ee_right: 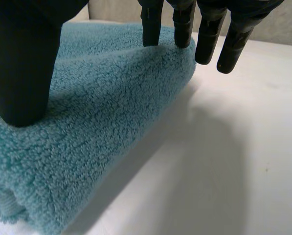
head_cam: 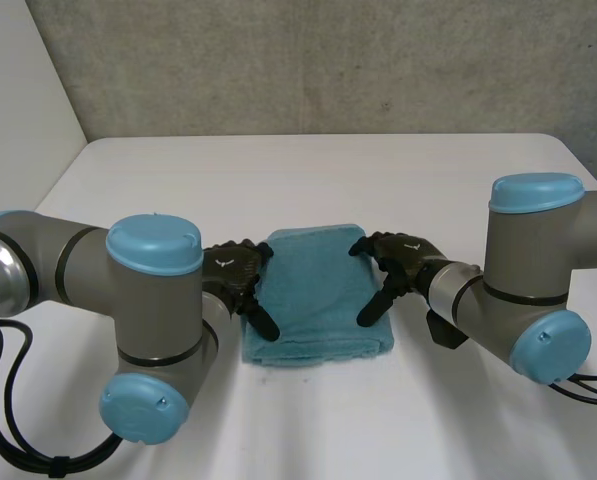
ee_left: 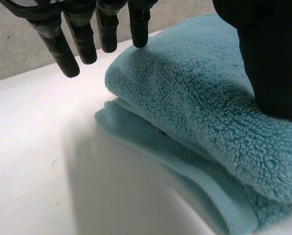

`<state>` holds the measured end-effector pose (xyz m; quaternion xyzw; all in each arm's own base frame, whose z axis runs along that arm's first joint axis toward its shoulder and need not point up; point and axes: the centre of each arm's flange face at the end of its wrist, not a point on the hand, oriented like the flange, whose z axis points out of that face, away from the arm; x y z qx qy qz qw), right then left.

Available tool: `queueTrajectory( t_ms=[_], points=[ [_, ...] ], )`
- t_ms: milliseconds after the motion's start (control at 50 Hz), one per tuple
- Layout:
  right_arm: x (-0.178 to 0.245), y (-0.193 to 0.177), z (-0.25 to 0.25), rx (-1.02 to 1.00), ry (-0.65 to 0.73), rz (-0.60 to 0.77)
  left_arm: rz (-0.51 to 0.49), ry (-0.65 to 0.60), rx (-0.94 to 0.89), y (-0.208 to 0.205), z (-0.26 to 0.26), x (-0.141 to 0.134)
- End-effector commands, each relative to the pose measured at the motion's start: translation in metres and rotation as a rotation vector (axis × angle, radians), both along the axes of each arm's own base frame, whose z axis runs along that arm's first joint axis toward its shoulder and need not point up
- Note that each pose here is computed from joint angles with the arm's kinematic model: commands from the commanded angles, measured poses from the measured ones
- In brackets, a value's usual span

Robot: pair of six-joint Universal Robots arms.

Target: Fold the laundry

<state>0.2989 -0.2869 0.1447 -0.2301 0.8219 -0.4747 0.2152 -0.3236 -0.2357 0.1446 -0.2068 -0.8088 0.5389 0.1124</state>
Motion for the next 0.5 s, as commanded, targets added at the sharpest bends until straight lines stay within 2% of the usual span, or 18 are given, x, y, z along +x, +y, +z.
queueTrajectory(
  t_ms=[20, 120, 160, 180, 200, 220, 240, 260, 280, 300, 320, 400, 500],
  points=[
    [-0.001, 0.003, 0.003, -0.022, 0.097, 0.044, -0.021, -0.021, 0.008, 0.011, 0.007, 0.002],
    [-0.003, -0.002, 0.024, -0.083, 0.086, 0.006, -0.035, 0.045, -0.072, 0.016, 0.045, -0.001],
    [-0.011, -0.004, 0.077, -0.217, 0.050, -0.055, -0.034, 0.073, -0.113, 0.016, 0.064, 0.000],
    [-0.011, -0.004, 0.077, -0.218, 0.050, -0.055, -0.027, 0.106, -0.161, 0.015, 0.085, 0.003],
    [-0.015, -0.001, 0.101, -0.279, 0.030, -0.084, -0.027, 0.106, -0.161, 0.015, 0.085, 0.003],
    [-0.020, 0.003, 0.123, -0.336, 0.012, -0.115, -0.025, 0.142, -0.208, 0.016, 0.108, 0.005],
    [-0.020, 0.003, 0.123, -0.336, 0.012, -0.115, -0.015, 0.165, -0.248, 0.017, 0.130, 0.011],
    [-0.025, 0.006, 0.146, -0.396, -0.010, -0.146, -0.015, 0.165, -0.248, 0.017, 0.130, 0.011],
    [-0.025, 0.006, 0.146, -0.397, -0.010, -0.146, 0.006, 0.181, -0.274, 0.015, 0.149, 0.020],
    [-0.031, 0.010, 0.167, -0.453, -0.028, -0.182, 0.006, 0.181, -0.275, 0.015, 0.149, 0.020],
    [-0.040, 0.012, 0.182, -0.494, -0.032, -0.222, 0.033, 0.185, -0.291, 0.013, 0.166, 0.031],
    [-0.062, 0.007, 0.203, -0.549, -0.033, -0.310, 0.101, 0.158, -0.285, 0.006, 0.200, 0.063],
    [-0.077, 0.010, 0.218, -0.581, -0.026, -0.349, 0.103, 0.159, -0.274, 0.005, 0.215, 0.083]
  ],
)
